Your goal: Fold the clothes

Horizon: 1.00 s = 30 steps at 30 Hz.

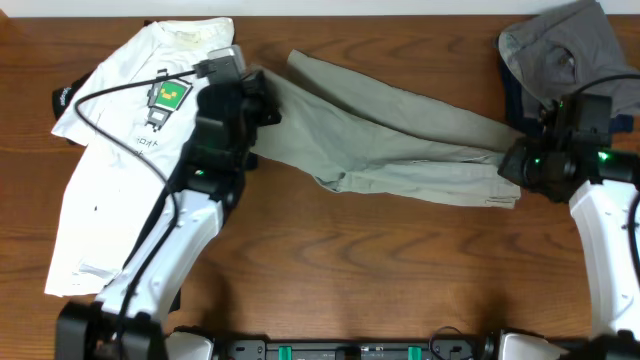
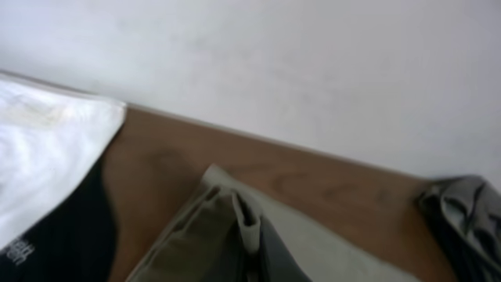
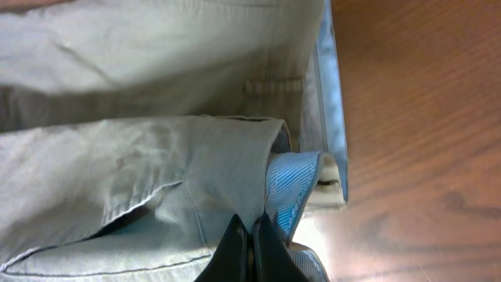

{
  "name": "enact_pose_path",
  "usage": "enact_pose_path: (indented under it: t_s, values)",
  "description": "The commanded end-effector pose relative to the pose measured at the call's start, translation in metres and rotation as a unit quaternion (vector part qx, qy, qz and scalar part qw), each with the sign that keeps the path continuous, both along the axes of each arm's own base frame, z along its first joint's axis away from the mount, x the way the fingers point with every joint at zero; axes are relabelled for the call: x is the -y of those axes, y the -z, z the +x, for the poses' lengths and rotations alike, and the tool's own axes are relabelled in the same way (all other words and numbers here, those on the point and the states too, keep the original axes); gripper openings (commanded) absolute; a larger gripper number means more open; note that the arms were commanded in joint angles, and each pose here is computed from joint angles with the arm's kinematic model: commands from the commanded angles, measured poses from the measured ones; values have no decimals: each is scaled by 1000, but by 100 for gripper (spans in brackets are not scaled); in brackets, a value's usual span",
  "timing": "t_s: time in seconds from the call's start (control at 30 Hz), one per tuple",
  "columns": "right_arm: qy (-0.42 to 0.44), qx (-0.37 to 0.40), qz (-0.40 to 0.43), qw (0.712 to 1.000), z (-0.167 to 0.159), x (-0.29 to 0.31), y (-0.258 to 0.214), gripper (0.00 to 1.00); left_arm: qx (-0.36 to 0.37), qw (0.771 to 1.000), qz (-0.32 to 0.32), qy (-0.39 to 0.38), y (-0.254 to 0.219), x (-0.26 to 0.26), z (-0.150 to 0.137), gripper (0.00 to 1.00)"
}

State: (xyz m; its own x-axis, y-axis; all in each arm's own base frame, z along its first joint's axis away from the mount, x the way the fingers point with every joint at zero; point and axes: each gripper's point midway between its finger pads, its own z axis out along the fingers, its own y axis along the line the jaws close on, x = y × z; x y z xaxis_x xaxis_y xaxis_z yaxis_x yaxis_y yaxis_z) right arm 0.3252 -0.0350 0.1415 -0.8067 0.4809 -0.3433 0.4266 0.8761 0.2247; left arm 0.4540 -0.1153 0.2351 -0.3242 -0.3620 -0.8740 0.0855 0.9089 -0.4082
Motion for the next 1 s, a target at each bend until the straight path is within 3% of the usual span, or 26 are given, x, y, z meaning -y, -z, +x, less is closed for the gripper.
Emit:
enact_pose_path:
  t_s: [0.0,0.2,0.63,0.67,0.7,0.77,0.97]
  values:
    - [26,7,-10,1000,12,12,2,1,23,1000,18,-5,2,5,14,6]
    - [46,36,-21,998,34,29,6,1,61,998,7,-6,12,15,36,6]
    - [63,75,-31,995,94,58,52,1,67,998,8,-19,59,17,60,6]
    - [63,81,-32,994,100,59,56,6,66,997,9,-24,61,16,61,6]
    - [58,87,-36,994,105,60,58,20,66,997,10,-28,63,14,62,6]
    - [52,99,-42,993,112,62,60,35,63,997,12,-32,66,13,63,6]
    - [24,123,-42,991,112,58,33,44,53,998,15,-31,71,13,62,6]
